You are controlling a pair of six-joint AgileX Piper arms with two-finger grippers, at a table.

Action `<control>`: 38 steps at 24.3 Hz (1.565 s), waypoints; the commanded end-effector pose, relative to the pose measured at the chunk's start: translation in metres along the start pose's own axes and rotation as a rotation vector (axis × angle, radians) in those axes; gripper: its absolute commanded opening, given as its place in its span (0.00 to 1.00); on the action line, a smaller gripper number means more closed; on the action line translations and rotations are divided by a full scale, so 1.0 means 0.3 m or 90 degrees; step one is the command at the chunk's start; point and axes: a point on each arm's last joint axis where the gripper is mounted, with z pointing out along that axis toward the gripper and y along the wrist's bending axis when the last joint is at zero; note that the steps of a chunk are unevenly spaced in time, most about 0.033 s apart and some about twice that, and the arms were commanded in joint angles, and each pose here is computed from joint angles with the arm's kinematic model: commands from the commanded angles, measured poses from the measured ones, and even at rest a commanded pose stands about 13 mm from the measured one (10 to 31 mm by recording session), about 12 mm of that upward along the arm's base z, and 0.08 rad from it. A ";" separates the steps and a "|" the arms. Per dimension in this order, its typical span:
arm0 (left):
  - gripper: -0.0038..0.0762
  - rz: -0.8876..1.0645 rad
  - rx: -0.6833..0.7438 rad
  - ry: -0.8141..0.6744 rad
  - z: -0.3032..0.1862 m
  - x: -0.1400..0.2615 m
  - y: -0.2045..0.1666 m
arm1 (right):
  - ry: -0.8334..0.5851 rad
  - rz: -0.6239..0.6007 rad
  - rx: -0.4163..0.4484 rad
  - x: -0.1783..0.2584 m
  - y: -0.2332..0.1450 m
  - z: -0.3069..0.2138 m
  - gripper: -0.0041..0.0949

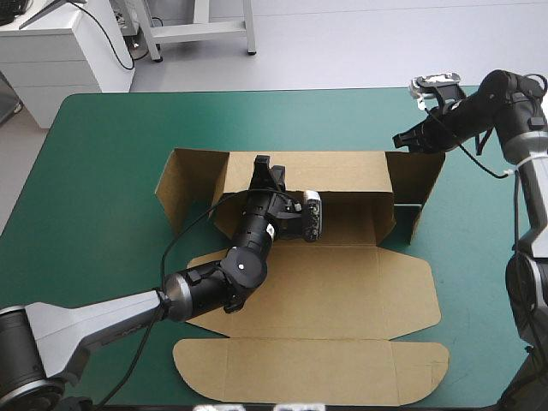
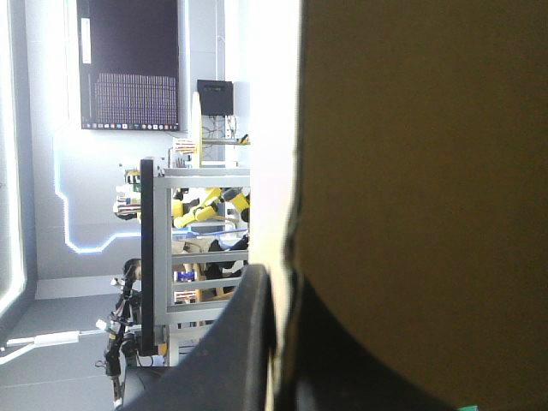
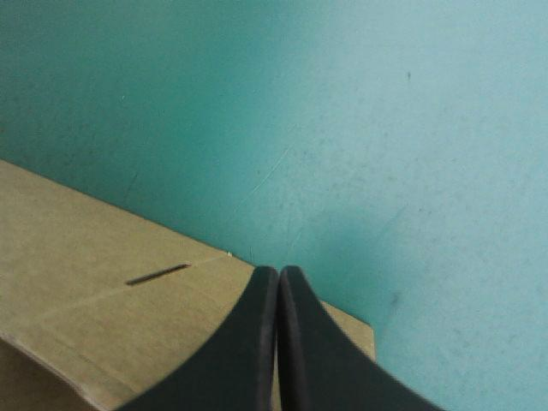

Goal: Fold the box

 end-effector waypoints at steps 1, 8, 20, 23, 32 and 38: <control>0.04 -0.038 -0.056 0.013 -0.032 0.011 0.066 | -0.018 -0.018 0.004 -0.004 0.032 -0.099 0.02; 0.04 -0.038 -0.057 0.014 -0.032 0.011 0.067 | -0.013 -0.013 -0.005 0.038 0.057 -0.129 0.02; 0.04 -0.038 -0.056 0.013 -0.032 0.011 0.067 | -0.028 -0.021 -0.088 0.180 0.140 -0.143 0.02; 0.04 -0.038 -0.056 0.012 -0.032 0.010 0.066 | -0.071 -0.035 -0.087 0.247 0.163 -0.143 0.02; 0.04 -0.038 -0.055 0.011 -0.032 0.010 0.066 | -0.191 -0.060 -0.085 0.393 0.182 -0.055 0.03; 0.04 -0.038 -0.055 0.011 -0.032 0.010 0.066 | -0.172 -0.146 -0.056 0.414 0.188 -0.084 0.29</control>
